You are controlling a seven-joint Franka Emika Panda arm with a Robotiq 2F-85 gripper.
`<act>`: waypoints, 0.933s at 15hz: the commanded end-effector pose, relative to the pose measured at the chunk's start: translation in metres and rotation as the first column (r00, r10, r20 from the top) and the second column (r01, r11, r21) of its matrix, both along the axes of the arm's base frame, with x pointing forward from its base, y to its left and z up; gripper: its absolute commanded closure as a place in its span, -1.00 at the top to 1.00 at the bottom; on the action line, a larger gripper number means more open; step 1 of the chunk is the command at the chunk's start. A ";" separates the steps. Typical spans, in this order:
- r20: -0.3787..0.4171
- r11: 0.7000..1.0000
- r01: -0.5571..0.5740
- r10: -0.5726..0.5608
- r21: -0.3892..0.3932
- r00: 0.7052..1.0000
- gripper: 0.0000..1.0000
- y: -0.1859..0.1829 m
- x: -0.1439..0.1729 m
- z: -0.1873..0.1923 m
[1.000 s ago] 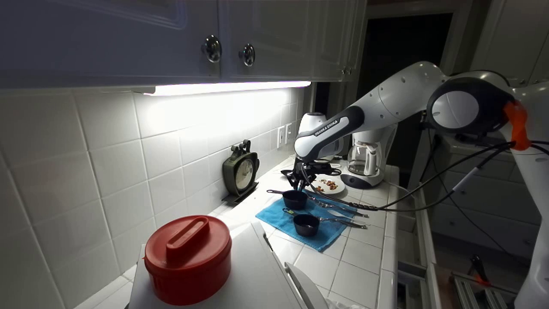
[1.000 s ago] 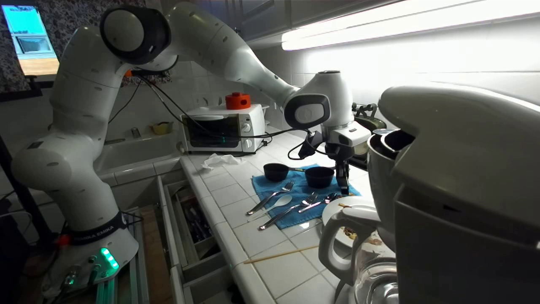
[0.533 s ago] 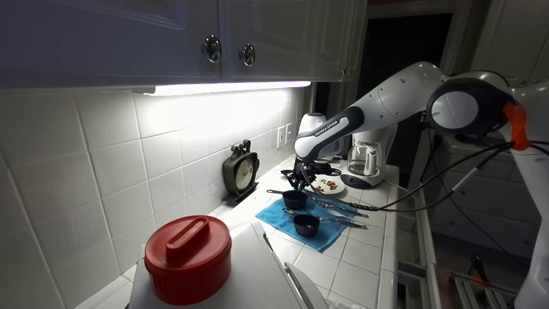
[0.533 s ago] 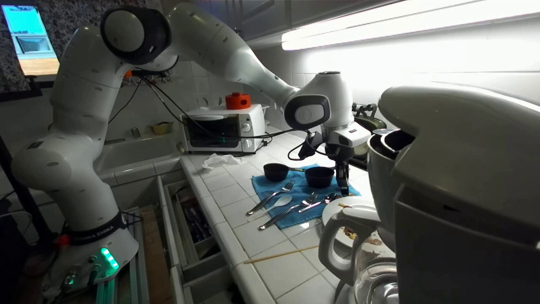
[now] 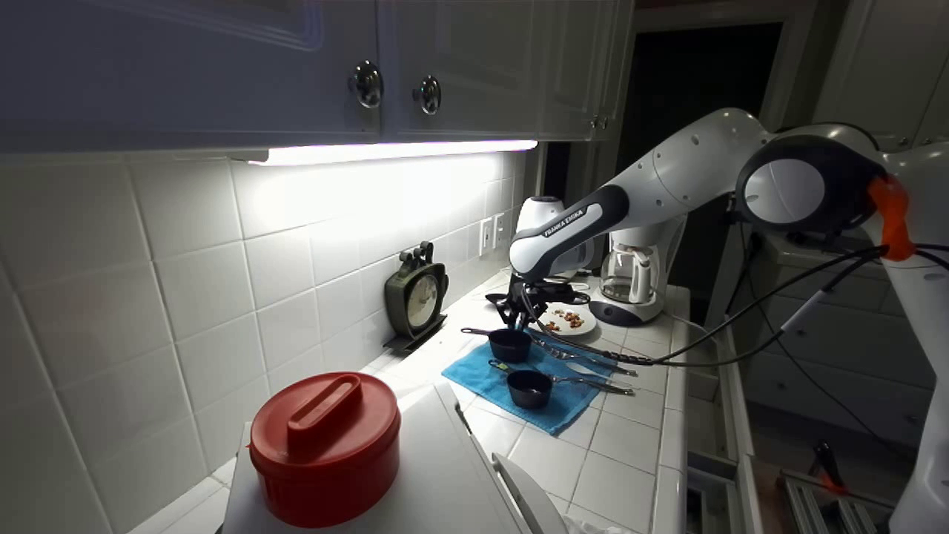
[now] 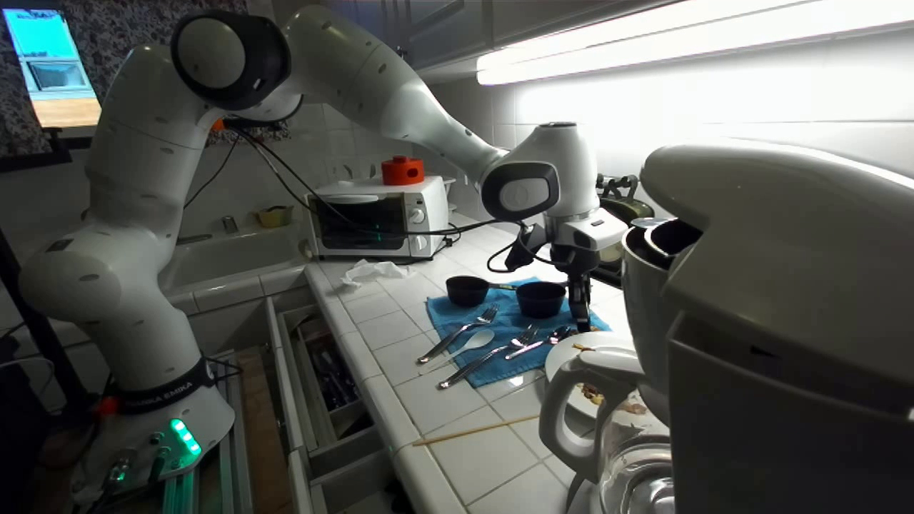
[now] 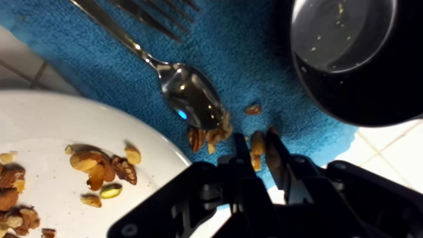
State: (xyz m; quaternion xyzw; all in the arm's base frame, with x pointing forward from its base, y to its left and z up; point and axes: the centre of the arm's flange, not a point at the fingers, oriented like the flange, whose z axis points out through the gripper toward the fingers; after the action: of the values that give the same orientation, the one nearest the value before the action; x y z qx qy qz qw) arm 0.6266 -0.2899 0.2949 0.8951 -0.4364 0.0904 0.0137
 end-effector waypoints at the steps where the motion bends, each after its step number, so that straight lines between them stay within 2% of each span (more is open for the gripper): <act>1: -0.004 1.000 -0.014 0.014 -0.014 1.000 -0.82 0.001 -0.007 -0.001; 2: -0.003 1.000 -0.014 0.014 -0.015 1.000 -0.92 0.001 -0.007 0.000; 4: 0.003 1.000 -0.015 0.015 -0.018 1.000 -0.88 0.001 -0.007 0.003; 5: 0.005 1.000 -0.015 0.015 -0.019 1.000 -0.95 0.001 -0.008 0.004; 7: 0.007 1.000 -0.017 0.017 -0.021 1.000 -0.87 0.001 -0.008 0.005; 14: 0.025 1.000 -0.018 0.018 -0.020 1.000 -0.90 0.000 -0.010 0.012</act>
State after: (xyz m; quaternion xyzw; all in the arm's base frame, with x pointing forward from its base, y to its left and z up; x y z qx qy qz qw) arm 0.6265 -0.2923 0.2986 0.8952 -0.4347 0.0968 0.0150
